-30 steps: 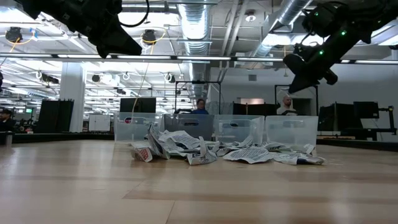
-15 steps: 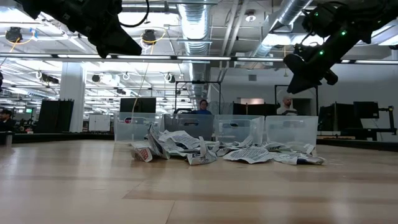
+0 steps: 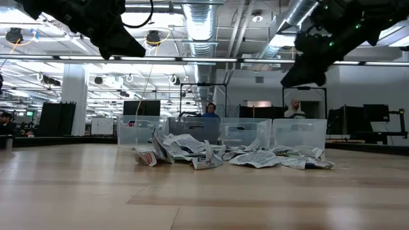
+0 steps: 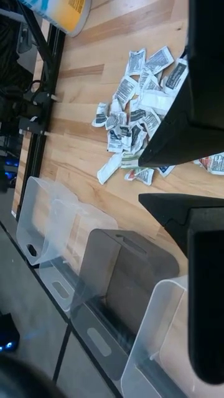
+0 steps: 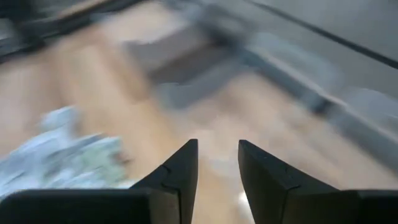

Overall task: Pick & Place First Aid Supplies
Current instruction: Put the towelette pack into the middle transparent bin

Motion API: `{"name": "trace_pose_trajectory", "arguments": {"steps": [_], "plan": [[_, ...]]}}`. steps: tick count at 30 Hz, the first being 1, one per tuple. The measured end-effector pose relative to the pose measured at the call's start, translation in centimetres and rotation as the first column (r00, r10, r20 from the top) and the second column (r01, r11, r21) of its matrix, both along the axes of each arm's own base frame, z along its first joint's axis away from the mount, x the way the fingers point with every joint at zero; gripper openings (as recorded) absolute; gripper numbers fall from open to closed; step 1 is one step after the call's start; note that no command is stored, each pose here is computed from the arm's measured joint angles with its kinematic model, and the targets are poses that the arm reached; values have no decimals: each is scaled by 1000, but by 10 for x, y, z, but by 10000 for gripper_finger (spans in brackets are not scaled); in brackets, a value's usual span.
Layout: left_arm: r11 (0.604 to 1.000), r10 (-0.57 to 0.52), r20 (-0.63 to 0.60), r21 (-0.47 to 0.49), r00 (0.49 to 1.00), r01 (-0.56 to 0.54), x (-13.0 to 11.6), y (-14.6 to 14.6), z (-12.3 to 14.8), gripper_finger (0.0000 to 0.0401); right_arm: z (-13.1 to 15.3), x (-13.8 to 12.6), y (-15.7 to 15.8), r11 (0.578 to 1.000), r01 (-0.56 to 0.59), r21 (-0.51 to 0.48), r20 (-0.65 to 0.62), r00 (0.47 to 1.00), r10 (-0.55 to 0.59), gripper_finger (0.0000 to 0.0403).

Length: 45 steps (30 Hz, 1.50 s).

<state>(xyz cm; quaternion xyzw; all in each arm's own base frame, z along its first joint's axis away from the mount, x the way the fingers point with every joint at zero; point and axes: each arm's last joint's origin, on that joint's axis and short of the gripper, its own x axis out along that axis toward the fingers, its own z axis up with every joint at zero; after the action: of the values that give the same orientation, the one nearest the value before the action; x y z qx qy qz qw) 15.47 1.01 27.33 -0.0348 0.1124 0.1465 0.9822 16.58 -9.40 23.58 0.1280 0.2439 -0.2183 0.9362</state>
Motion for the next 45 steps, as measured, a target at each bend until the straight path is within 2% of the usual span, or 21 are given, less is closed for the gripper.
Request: {"name": "trace_pose_trajectory", "arguments": {"steps": [3,5,13,21,29,38,45], "plan": [[1000,0,-1,0,1000,0,0,0,0,78,1,9,17,982,-189,-9,13,982,189,109],[1000,0,-2,0,1000,0,0,0,0,78,0,13,29,961,-275,-16,0,962,275,109],[1000,15,-3,4,1000,-15,0,0,0,78,-7,20,62,902,-431,22,-63,900,431,108],[1000,18,-3,4,1000,-18,0,0,0,78,-35,40,78,871,-467,151,-171,856,488,108],[1000,11,-3,3,1000,-11,0,0,0,78,-67,66,91,836,-514,191,-231,804,548,108],[1000,11,0,3,1000,-11,0,0,0,78,-96,72,93,830,-491,266,-343,756,557,108],[1000,11,4,2,1000,-11,0,0,0,78,-107,69,93,829,-467,309,-407,723,559,108]]}}
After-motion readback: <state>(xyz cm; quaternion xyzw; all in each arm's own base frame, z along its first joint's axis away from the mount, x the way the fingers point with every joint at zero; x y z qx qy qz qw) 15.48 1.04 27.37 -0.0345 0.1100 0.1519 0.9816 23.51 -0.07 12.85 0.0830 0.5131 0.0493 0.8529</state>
